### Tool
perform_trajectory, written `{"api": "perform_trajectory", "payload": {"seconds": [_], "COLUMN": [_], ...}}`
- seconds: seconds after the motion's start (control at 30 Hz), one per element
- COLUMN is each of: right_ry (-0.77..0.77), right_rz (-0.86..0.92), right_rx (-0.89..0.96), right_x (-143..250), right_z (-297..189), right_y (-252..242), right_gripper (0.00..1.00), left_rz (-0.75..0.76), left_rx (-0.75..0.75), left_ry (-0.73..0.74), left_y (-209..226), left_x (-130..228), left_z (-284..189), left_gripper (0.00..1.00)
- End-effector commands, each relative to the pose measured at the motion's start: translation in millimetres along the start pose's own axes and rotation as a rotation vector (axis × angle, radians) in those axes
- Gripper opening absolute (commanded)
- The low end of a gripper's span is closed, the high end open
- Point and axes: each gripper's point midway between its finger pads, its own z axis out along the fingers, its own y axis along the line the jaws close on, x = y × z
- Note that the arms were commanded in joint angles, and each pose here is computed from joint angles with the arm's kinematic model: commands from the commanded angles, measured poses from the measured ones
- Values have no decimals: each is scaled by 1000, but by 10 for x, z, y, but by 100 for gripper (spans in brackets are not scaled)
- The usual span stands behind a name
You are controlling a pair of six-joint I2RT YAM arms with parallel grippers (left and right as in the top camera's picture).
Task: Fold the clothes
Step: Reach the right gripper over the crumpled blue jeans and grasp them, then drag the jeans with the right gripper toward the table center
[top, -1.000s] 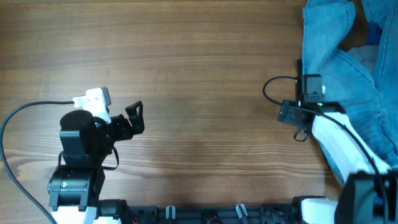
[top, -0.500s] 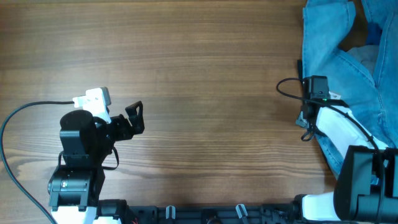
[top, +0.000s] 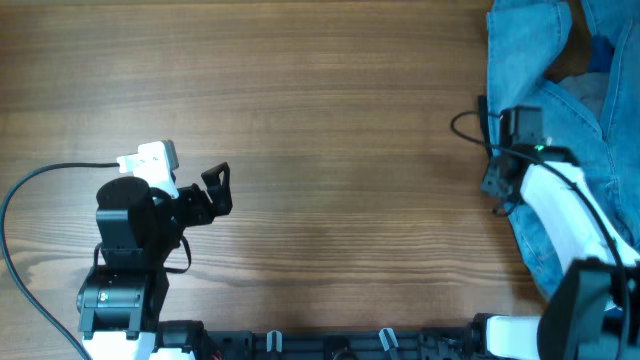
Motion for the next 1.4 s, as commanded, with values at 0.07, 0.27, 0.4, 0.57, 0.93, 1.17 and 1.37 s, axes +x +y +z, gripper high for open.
{"api": "perform_trajectory", "payload": {"seconds": [0.07,0.27,0.4,0.57,0.93,1.17,1.37], "right_ry": [-246,-398,-489,-541,-429,-297,-275], "right_rz": [-84,-125,-191,-223,-308,-406,-516], "right_rx": [-349,-644,-931,-1297,-1367,-1279,-1320], "right_x": [-677,-904,-912,-874,-502,-123,124], "right_z": [-1074,-1873,-2436,-3140,-3300,-2984,-2851], "right_y": [348,641,928,1159,1788,2507,3178], "right_gripper": [4,4,4,4,4,4,5], "left_rz": [-2,-3,-2,-2,-2,-3,-3], "left_rx": [25,25,25,25,25,25,25], "left_ry": [-16,-16,-17,-16,-17,-16,-16], "left_y": [-70,-70,-70,-70,-70,-70,-70], "left_x": [-77,-77,-77,-77,-78,-77,-77], "left_z": [-38,-38,-38,-38,-38,-38,-38], "left_gripper": [100,100,100,100,100,100,100]}}
